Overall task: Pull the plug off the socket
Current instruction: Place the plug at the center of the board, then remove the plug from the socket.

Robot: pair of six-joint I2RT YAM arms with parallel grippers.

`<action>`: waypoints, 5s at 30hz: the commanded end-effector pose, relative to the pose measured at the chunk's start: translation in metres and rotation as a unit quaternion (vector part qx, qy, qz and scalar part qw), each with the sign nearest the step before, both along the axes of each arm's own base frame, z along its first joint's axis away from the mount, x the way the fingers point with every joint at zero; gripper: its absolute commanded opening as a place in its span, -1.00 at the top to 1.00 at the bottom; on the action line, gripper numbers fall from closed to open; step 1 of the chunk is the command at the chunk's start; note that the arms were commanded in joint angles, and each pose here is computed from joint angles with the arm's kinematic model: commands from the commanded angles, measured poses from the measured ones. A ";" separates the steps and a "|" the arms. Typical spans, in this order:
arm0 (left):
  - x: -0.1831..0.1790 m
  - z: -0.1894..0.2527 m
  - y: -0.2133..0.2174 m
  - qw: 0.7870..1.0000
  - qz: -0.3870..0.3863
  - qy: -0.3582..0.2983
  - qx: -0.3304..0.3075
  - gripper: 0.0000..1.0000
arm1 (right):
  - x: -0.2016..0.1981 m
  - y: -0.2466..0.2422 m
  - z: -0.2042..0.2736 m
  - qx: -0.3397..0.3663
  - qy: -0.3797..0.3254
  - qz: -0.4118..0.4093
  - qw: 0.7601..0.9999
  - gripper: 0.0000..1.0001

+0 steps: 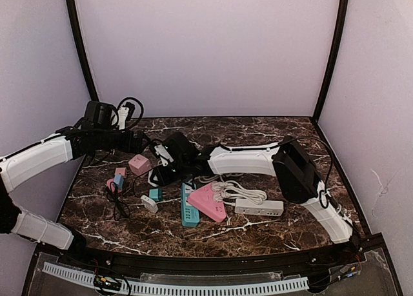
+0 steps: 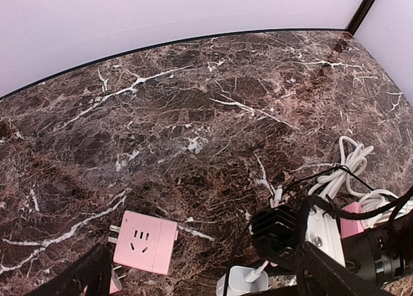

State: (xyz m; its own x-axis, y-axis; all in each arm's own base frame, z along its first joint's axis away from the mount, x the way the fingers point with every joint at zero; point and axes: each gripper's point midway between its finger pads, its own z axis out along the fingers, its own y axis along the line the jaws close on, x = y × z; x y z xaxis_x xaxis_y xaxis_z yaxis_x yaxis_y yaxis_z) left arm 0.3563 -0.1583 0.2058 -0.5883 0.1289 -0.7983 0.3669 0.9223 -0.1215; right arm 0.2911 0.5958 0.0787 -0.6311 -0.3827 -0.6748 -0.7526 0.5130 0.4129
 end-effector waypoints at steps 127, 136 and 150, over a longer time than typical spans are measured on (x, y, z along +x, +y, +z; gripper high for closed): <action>-0.099 -0.113 -0.137 0.932 -0.019 0.251 -0.260 -0.30 | -0.085 -0.206 -0.039 -0.377 -0.283 -0.149 0.869 0.56; -0.092 -0.131 -0.149 0.921 -0.007 0.269 -0.281 -0.43 | -0.084 -0.206 -0.037 -0.375 -0.284 -0.150 0.870 0.60; -0.084 -0.157 -0.157 0.919 0.008 0.276 -0.280 -0.37 | -0.083 -0.203 -0.037 -0.372 -0.282 -0.149 0.872 0.67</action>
State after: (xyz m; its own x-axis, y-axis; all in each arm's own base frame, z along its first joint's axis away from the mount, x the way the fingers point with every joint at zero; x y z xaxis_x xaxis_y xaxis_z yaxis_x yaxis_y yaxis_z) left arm 0.2748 -0.3109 0.0510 -0.9219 -0.2271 -0.3138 0.0861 0.6698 -0.7375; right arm 0.2077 0.3850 0.0448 -0.3898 -0.7664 -0.5105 -0.4935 0.6419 -0.5868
